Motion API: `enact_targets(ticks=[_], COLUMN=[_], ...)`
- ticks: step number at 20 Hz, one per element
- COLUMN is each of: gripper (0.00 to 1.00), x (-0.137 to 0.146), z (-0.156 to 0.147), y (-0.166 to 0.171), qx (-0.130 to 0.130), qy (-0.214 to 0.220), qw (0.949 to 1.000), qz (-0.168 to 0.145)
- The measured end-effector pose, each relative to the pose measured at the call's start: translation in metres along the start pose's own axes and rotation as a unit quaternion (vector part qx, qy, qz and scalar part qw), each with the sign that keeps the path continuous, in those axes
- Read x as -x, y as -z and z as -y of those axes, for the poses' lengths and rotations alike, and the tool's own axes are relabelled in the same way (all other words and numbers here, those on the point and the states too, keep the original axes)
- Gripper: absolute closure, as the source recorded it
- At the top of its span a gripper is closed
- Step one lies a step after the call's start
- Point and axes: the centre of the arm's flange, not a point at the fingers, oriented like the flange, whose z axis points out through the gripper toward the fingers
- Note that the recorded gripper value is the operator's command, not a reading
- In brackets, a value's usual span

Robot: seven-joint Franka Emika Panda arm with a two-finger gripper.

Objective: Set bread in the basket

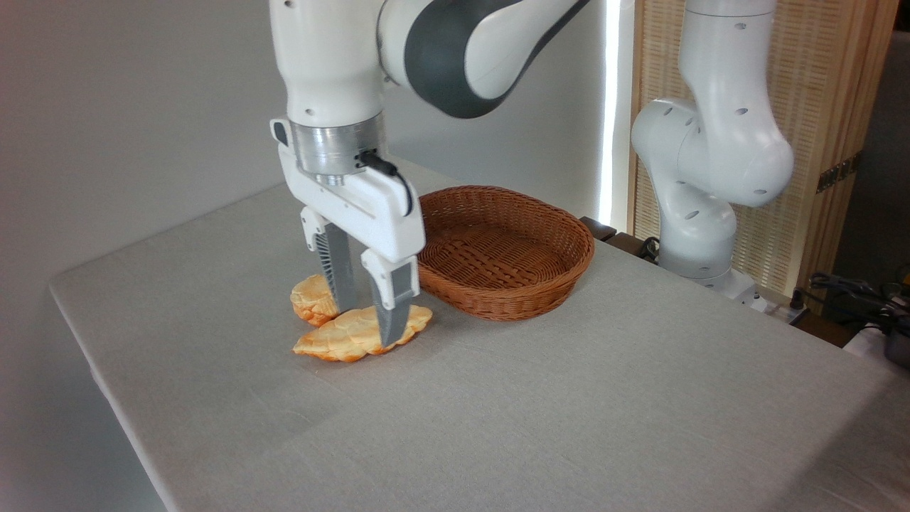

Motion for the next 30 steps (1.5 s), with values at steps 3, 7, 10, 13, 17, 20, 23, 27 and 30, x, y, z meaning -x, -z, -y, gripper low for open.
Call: enact_targets(ticks=[3,7,10,13,17,20,23,27,30], gripper=[0.00,0.00,0.00,0.00,0.00,0.00,0.00,0.00,0.00], x=[-0.021,-0.052,-0.075,-0.094,-0.112,-0.117,-0.117,-0.118,-0.119], z=[-0.018,-0.058,-0.086,-0.116,-0.146,-0.158,-0.160,-0.162,-0.162], y=[-0.009,-0.022,-0.036,-0.057,-0.075,-0.081,-0.081,-0.088,-0.098], qx=[0.011,0.020,0.018,0.024,0.027,0.030,0.030,0.004,-0.003], qy=[-0.012,-0.013,0.007,0.009,0.008,0.001,-0.001,-0.026,-0.035], qw=[0.9997,0.9995,0.9994,0.9995,0.9994,0.9994,0.9994,0.9996,0.9994], qz=[-0.020,-0.022,-0.027,-0.019,-0.020,-0.018,-0.017,-0.002,0.010])
